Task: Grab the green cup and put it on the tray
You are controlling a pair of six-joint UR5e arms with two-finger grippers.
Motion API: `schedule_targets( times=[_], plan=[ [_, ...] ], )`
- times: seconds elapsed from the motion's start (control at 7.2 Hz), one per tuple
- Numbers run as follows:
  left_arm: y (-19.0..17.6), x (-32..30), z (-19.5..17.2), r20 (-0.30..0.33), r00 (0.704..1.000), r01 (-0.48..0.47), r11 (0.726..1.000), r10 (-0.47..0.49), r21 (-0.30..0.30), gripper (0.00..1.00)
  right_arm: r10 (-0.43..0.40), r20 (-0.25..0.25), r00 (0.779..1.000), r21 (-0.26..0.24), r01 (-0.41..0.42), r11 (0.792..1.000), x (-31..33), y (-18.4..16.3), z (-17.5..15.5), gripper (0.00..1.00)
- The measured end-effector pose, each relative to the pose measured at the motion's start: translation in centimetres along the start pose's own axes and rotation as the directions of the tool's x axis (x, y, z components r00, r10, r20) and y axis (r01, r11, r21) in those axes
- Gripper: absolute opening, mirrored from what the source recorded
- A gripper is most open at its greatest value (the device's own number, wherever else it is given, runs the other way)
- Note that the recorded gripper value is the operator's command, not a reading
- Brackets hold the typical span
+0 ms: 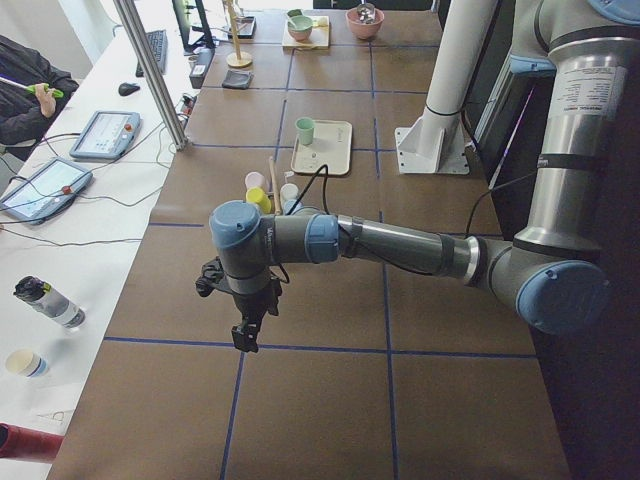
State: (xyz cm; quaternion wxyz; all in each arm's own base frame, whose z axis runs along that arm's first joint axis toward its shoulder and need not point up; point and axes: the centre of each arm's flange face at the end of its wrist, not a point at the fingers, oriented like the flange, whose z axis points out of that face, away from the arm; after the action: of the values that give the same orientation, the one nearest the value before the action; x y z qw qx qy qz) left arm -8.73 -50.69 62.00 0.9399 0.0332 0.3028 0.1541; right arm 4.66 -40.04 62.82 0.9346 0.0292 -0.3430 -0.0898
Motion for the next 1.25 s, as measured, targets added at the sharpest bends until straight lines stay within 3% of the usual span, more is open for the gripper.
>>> schedule_targets(
  times=[0.42,1.25],
  plan=[
    [3.8,0.6,3.1,-0.179,0.981,0.083,0.996,-0.077,0.026,1.00,0.001,0.001,1.000,0.000,-0.001,1.000,0.0,0.0,0.0,1.00],
    [4.5,0.9,3.6,-0.207,0.973,0.108,0.994,-0.102,0.020,1.00,0.027,0.005,1.000,0.001,-0.027,1.000,-0.1,0.0,0.0,1.00]
  ],
)
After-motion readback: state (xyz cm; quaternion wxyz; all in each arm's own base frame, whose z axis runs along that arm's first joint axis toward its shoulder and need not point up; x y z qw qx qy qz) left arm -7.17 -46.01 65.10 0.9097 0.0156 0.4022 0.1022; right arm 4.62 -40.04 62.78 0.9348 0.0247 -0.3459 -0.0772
